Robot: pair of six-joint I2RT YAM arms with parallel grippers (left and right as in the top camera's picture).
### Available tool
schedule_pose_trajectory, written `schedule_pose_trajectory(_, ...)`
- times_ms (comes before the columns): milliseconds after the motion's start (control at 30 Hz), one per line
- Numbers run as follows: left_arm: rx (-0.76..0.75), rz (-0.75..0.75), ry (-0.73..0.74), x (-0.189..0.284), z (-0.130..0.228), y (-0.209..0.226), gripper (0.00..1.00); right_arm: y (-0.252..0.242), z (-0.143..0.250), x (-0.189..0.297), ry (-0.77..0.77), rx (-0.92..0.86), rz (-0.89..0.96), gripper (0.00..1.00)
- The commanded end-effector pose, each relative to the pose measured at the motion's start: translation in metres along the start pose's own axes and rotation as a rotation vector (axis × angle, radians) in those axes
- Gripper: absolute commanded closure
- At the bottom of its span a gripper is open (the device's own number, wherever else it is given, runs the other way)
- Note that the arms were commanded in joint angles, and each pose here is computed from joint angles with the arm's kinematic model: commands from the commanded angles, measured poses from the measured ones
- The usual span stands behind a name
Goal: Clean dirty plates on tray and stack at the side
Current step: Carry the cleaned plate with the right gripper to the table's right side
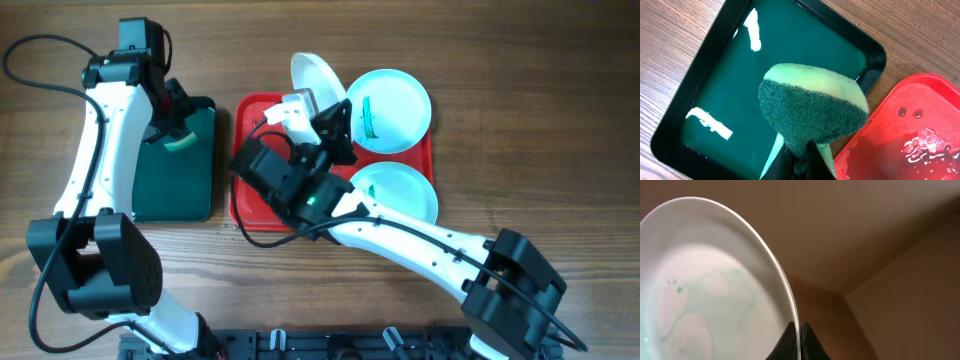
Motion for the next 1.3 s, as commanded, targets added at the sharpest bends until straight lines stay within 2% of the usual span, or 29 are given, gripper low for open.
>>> schedule_pose_trajectory(0, 0.009, 0.005, 0.015, -0.004, 0.002, 0.0, 0.96, -0.01, -0.019, 0.005, -0.031, 0.042, 0.058, 0.96)
schedule_pose_trajectory(333, 0.005, 0.005, 0.015, -0.004, 0.002, 0.0, 0.96, -0.008, -0.025, 0.008, -0.038, 0.029, 0.05, 0.96)
schedule_pose_trajectory(467, 0.005, 0.005, 0.015, -0.004, 0.002, 0.0, 0.96, 0.015, 0.0, 0.008, 0.01, 0.114, -0.156, 0.96)
schedule_pose_trajectory(500, 0.005, 0.005, 0.015, -0.004, 0.002, -0.001, 0.96, 0.021, 0.009, 0.009, 0.045, 0.128, -0.223, 0.96)
schedule_pose_trajectory(533, 0.006, 0.005, 0.015, -0.004, 0.002, 0.0, 0.96, 0.033, 0.031, 0.015, 0.153, 0.141, -0.378, 0.96)
schedule_pose_trajectory(633, 0.004, 0.003, 0.021, -0.004, 0.003, 0.0, 0.96, 0.039, 0.06, 0.023, 0.47, -0.012, -0.632, 0.96)
schedule_pose_trajectory(733, 0.004, 0.003, 0.022, -0.004, 0.003, 0.0, 0.96, 0.021, 0.041, 0.01, 0.647, -0.187, -0.873, 0.96)
schedule_pose_trajectory(800, 0.004, 0.003, 0.022, -0.004, 0.003, 0.0, 0.96, -0.011, 0.022, -0.019, 0.729, -0.346, -1.014, 0.96)
schedule_pose_trajectory(833, 0.004, 0.003, 0.022, -0.004, 0.003, 0.0, 0.96, -0.041, 0.019, -0.048, 0.784, -0.462, -1.04, 0.96)
schedule_pose_trajectory(967, 0.004, 0.003, 0.022, -0.004, 0.003, 0.0, 0.96, -0.106, 0.055, -0.119, 0.921, -0.628, -0.794, 0.96)
schedule_pose_trajectory(1100, 0.004, 0.003, 0.021, -0.004, 0.003, 0.0, 0.96, -0.189, 0.115, -0.187, 0.995, -0.749, -0.416, 0.96)
schedule_pose_trajectory(1200, 0.004, 0.003, 0.021, -0.004, 0.003, 0.0, 0.96, -0.238, 0.17, -0.211, 1.043, -0.81, -0.166, 0.96)
schedule_pose_trajectory(1267, 0.004, 0.003, 0.021, -0.004, 0.003, 0.0, 0.96, -0.256, 0.208, -0.216, 1.088, -0.834, -0.093, 0.96)
Point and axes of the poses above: each gripper's point midway between its finger pads, its own x axis back along the fingers, its own y axis along the line the jaws close on, z = x × y, the point moved 6 cm from there along x, back along the fingers, and after that the axes turned 15 degrees about -x, right-handed, at the moved point
